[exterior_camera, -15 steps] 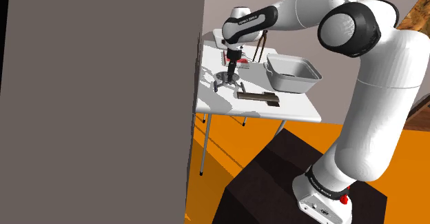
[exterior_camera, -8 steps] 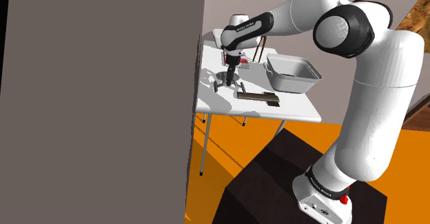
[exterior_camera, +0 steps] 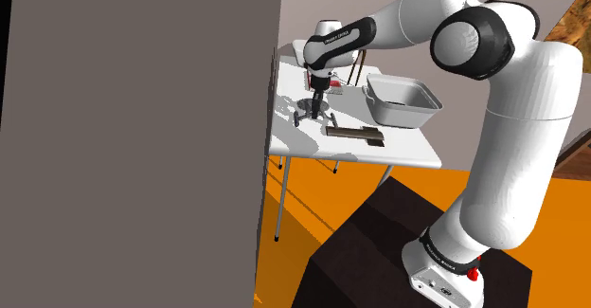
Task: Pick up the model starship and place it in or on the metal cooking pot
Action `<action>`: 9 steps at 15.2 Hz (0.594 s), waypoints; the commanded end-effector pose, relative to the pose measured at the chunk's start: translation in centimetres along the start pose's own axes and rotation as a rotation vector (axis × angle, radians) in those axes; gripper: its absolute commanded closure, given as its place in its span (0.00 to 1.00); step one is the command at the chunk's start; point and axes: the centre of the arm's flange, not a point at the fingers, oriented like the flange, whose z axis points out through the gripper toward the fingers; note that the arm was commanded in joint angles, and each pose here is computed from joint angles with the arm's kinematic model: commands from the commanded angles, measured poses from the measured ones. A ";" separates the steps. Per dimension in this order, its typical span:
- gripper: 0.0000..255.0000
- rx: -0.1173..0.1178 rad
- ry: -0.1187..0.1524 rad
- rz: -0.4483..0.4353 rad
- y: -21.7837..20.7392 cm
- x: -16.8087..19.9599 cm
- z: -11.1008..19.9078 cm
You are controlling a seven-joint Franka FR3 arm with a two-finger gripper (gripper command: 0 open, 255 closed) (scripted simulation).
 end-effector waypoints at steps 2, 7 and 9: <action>1.00 0.000 0.000 0.000 0.0 0.0 0.0; 1.00 0.000 0.000 0.000 0.0 0.0 0.0; 1.00 0.000 0.000 0.000 -0.1 -0.1 -1.0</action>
